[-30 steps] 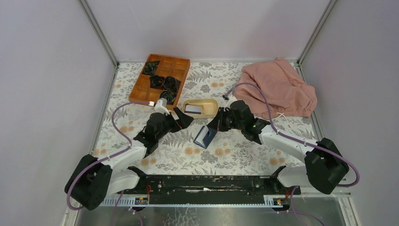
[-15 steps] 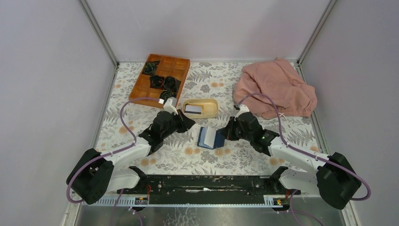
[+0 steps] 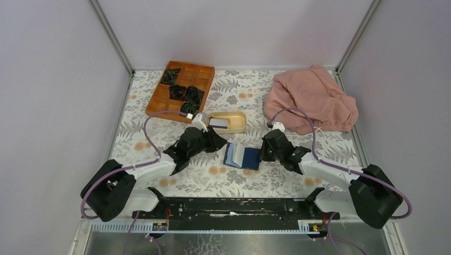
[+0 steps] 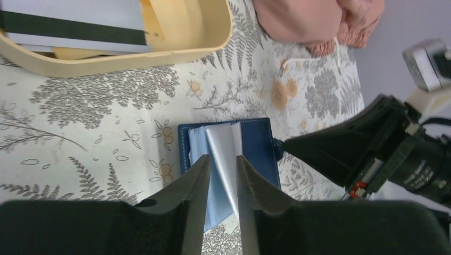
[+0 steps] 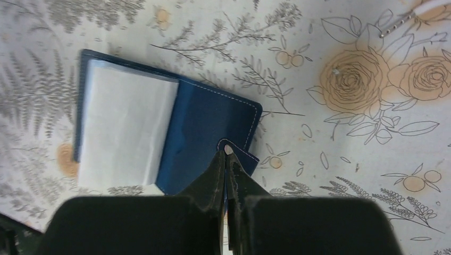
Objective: Take the credit cards out of the card holder
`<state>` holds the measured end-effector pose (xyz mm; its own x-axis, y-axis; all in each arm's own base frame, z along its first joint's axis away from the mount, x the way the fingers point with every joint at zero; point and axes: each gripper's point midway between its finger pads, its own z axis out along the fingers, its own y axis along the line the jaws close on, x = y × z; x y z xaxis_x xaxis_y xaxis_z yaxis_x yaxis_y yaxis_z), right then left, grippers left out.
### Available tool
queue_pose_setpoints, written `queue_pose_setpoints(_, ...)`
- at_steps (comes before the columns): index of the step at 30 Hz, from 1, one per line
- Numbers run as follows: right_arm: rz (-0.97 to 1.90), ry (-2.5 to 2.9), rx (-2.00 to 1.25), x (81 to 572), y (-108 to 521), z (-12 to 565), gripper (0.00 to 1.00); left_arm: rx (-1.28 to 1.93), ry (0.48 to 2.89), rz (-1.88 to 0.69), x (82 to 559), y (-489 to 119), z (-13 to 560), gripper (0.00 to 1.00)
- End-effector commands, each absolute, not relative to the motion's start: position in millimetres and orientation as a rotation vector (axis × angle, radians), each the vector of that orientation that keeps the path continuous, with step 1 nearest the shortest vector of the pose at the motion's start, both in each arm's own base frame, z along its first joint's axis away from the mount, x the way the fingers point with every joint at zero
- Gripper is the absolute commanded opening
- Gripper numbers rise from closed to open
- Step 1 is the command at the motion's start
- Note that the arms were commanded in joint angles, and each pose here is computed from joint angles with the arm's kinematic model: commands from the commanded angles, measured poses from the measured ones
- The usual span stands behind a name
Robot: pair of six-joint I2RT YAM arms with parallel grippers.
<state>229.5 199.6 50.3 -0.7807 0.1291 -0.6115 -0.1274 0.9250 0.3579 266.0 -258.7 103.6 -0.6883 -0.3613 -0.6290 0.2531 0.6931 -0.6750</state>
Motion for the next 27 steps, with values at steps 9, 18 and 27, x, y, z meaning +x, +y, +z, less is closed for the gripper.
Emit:
queue_pose_setpoints(9,0.407,2.415,0.044,242.8,191.8,36.8,0.0,0.03,2.079,-1.101,258.5,-306.0,112.5,0.12)
queue_pose_setpoints(18,0.405,2.42,0.05,241.6,190.9,33.9,0.0,0.074,2.25,-1.047,246.2,-322.2,62.6,0.0)
queue_pose_setpoints(27,0.402,2.42,0.048,241.3,190.1,33.8,0.46,0.097,2.279,-1.055,232.4,-331.9,49.1,0.0)
